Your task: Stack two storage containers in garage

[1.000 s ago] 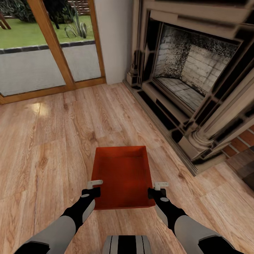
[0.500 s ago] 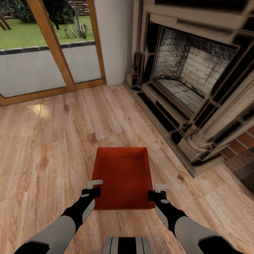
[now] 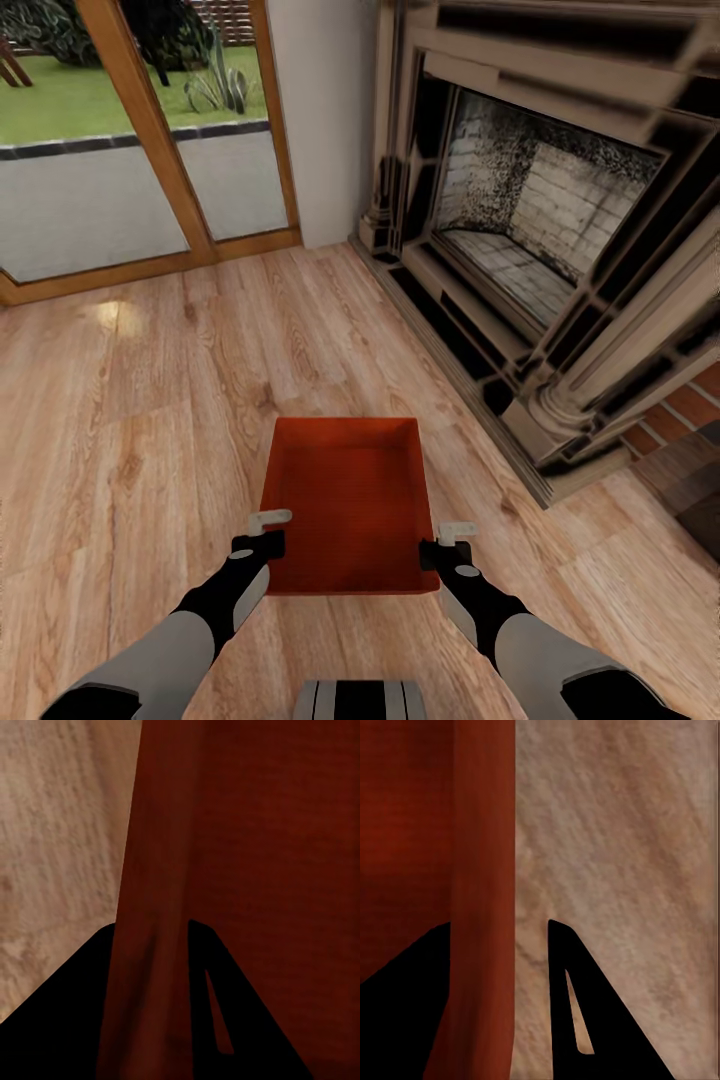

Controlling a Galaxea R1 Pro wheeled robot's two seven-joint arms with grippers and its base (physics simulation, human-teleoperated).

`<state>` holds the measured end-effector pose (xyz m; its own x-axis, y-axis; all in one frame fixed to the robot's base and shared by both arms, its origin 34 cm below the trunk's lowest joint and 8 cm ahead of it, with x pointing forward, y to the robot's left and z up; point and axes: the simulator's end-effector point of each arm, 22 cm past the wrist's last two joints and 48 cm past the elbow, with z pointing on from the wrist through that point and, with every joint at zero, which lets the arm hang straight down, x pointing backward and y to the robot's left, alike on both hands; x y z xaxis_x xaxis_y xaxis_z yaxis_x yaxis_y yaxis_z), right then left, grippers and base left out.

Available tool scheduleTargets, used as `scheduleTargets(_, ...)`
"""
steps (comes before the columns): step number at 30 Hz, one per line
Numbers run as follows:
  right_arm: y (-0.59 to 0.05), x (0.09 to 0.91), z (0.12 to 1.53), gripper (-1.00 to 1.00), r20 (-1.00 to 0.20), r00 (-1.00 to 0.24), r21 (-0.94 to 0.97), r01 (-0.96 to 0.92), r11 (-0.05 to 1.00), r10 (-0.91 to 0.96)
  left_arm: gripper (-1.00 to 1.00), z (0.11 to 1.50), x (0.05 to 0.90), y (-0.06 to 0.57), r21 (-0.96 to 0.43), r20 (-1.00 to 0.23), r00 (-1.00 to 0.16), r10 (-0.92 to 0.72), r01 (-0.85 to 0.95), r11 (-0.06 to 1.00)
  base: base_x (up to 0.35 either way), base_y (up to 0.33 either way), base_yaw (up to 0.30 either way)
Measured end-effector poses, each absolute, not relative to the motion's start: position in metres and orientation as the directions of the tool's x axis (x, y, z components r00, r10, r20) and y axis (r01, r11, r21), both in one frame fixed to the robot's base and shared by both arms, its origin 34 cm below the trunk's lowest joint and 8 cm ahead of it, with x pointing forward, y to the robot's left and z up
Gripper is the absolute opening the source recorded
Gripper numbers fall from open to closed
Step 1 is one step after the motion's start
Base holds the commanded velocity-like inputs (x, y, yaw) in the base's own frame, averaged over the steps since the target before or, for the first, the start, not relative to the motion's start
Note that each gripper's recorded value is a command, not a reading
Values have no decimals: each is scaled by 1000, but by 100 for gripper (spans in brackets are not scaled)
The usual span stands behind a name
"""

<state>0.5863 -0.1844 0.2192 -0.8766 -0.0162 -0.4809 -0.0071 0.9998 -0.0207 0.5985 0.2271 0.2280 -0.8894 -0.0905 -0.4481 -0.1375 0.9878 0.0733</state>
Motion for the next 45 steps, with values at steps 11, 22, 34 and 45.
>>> scheduleTargets(11,-185,591,243,-100,-480,-877,-20,-7,1000,-15,-100,252,604,227,74,-448,-890,-90,-137,988,0,0,0)
scheduleTargets(22,-185,596,266,-100,-480,-877,-20,-7,1000,-16,-100,275,608,227,74,-447,-890,-89,-136,988,0,0,0)
scheduleTargets(34,-185,601,291,-100,-481,-877,-20,-7,1000,-15,-100,300,613,227,73,-448,-889,-90,-137,988,0,0,0)
scheduleTargets(45,-184,604,314,-100,-479,-877,-20,-8,1000,-16,-100,322,616,227,73,-447,-890,-91,-138,988,0,0,0)
